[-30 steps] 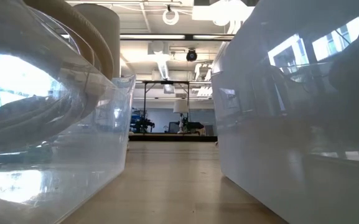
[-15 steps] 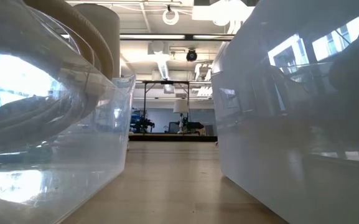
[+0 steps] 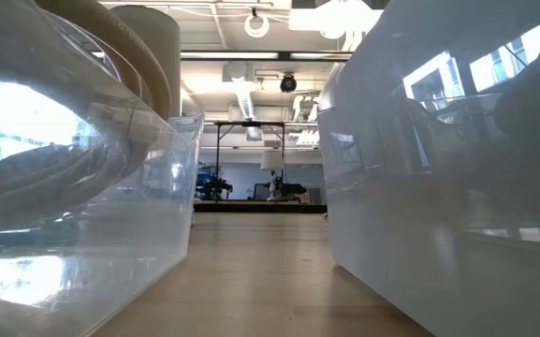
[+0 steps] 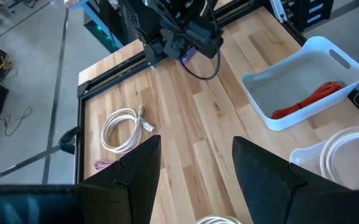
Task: Pick & Place USB Port
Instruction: Put the right violet USB cable into the gray bin
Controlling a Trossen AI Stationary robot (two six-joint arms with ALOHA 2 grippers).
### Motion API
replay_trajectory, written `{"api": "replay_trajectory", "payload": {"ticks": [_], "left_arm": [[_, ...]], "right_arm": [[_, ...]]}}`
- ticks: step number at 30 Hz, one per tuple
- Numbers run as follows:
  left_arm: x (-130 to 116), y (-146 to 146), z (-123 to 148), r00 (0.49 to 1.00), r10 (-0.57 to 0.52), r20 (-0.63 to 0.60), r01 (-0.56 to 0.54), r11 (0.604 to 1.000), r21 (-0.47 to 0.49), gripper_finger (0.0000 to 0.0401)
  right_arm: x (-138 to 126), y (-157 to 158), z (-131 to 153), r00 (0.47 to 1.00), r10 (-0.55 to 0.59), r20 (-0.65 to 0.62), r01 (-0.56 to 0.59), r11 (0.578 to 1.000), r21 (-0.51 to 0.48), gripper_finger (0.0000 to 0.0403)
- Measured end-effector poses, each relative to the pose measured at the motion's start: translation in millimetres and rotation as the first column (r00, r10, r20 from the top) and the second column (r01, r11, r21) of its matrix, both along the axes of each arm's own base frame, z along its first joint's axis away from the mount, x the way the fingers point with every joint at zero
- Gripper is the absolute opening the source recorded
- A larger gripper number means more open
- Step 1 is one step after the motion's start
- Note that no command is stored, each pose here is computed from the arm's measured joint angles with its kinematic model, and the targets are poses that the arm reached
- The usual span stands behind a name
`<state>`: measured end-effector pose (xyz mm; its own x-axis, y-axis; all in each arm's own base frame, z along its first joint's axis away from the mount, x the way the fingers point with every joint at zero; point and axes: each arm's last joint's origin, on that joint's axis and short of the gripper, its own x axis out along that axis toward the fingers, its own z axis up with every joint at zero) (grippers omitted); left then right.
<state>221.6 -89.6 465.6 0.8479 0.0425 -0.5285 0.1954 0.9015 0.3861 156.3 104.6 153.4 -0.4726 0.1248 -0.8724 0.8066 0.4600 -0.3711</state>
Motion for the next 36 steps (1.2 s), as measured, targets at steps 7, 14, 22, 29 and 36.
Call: {"api": "replay_trajectory", "payload": {"ticks": [7,14,22,29,36], "left_arm": [[0.1,0.0,0.1,1.000,0.001,0.001,-0.001,1.000,-0.002,0.0193],[0.0,0.0,0.1,1.000,0.002,0.001,-0.002,1.000,-0.003,0.0192],[0.0,0.0,0.0,1.000,0.002,0.001,-0.002,1.000,-0.003,0.0193],[0.0,0.0,0.0,1.000,0.001,0.000,-0.001,1.000,-0.002,0.0192],[-0.2,-0.8,-0.3,1.000,-0.018,-0.008,0.018,1.000,-0.023,0.0193]], "right_arm": [[-3.2,-2.0,-13.0,0.999,0.002,0.035,-0.002,1.000,0.016,0.0221],[-9.9,-6.0,-24.9,0.999,-0.003,0.036,0.002,1.000,0.016,0.0222],[-15.8,-8.4,-33.2,1.000,-0.017,0.025,0.016,0.999,0.048,0.0222],[-18.5,-9.9,-41.5,0.998,-0.023,0.056,0.019,0.996,0.082,0.0222],[-17.5,-12.7,-43.2,0.998,-0.036,0.058,0.031,0.996,0.086,0.0218]]}}
